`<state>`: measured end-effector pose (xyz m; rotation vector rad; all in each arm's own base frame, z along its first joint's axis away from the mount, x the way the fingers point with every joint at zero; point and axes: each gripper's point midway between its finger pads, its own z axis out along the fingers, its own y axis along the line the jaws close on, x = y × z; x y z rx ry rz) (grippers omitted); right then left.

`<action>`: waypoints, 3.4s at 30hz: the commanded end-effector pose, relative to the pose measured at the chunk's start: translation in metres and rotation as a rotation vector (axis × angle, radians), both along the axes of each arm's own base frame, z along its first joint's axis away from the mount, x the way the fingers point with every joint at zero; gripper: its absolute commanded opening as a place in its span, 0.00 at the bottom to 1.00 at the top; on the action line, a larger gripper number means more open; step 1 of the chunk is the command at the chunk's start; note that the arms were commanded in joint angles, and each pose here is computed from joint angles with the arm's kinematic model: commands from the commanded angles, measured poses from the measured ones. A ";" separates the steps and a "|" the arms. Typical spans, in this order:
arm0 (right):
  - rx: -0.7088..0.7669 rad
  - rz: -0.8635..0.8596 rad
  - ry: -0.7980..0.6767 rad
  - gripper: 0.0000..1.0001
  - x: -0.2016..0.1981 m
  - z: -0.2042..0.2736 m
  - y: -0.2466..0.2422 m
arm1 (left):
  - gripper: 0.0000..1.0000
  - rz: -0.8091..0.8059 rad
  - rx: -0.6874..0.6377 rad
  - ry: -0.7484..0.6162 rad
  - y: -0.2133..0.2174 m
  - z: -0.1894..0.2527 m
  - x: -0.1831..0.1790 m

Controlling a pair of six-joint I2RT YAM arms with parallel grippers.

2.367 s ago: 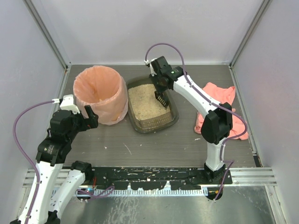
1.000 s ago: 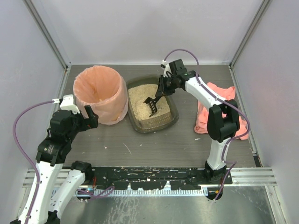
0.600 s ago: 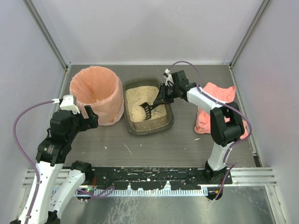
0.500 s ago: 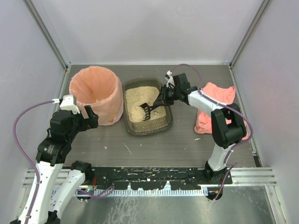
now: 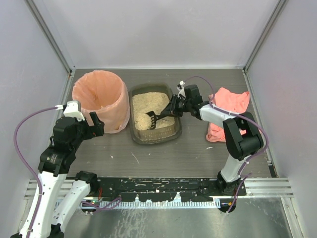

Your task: Clean the litter box

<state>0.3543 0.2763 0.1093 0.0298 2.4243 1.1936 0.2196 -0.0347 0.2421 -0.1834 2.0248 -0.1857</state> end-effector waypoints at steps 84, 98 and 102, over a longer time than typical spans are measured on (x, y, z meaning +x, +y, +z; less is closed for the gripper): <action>0.688 -0.149 0.017 0.01 -0.004 0.080 -0.028 | 0.98 0.001 -0.032 -0.121 0.002 0.054 -0.012; 0.760 -0.135 0.046 0.01 -0.007 0.076 -0.025 | 0.98 -0.029 -0.032 -0.145 -0.002 0.063 -0.008; 0.757 -0.171 0.028 0.01 -0.003 0.074 -0.032 | 0.98 -0.028 -0.031 -0.148 -0.003 0.061 -0.006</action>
